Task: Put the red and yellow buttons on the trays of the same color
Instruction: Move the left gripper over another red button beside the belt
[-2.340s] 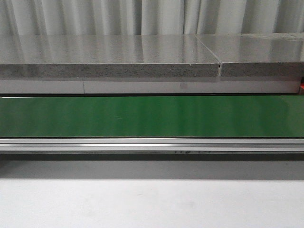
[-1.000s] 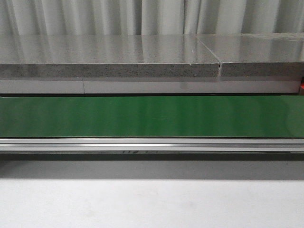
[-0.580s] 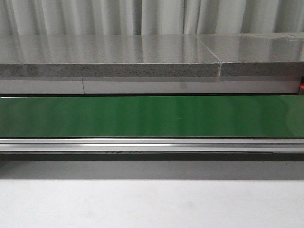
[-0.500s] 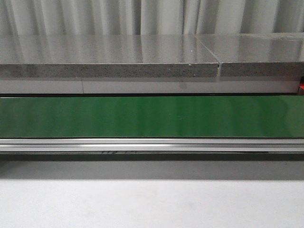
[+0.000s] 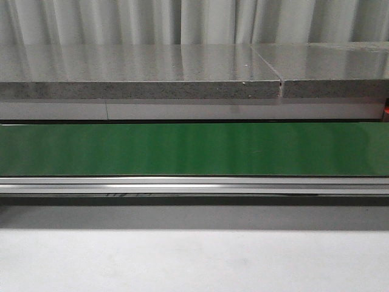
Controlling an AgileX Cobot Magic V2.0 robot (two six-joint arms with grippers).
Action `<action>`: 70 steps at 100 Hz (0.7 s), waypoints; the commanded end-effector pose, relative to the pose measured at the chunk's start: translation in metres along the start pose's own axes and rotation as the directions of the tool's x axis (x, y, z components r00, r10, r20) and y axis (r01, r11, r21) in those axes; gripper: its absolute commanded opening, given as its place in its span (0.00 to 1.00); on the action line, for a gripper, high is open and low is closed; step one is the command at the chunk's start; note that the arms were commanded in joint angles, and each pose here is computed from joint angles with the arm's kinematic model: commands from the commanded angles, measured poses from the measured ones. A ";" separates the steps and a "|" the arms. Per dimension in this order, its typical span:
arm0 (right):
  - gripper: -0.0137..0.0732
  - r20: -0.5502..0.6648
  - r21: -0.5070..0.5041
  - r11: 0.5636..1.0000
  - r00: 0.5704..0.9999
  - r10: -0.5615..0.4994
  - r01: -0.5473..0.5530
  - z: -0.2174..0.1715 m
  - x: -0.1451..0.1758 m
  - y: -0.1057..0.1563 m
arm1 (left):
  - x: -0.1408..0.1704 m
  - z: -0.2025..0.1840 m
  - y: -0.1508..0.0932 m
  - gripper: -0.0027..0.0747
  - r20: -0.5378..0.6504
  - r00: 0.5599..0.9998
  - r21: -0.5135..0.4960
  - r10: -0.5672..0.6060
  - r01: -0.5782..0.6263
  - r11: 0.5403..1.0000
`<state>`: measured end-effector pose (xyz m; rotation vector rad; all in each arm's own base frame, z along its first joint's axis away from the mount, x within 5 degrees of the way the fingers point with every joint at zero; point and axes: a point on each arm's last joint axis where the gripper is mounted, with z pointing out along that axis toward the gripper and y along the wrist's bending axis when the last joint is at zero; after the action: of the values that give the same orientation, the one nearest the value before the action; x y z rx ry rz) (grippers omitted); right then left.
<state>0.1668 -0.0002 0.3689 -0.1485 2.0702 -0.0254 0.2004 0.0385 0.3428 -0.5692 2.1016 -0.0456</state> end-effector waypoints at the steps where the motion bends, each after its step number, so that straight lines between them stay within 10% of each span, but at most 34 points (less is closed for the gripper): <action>1: 0.08 0.090 0.021 1.000 0.996 -0.005 0.003 -0.007 -0.012 -0.002 | -0.026 0.018 -0.003 0.86 0.051 0.997 0.010 -0.052 0.051 0.999; 70: 0.08 0.090 0.021 1.000 0.996 -0.005 0.003 -0.007 -0.012 -0.002 | -0.046 0.187 0.001 0.86 -0.217 0.970 -0.119 -0.112 0.087 0.989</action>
<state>0.1668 -0.0002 0.3689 -0.1486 2.0706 -0.0253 0.3613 0.0901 0.2535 -0.7705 2.3966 -0.0321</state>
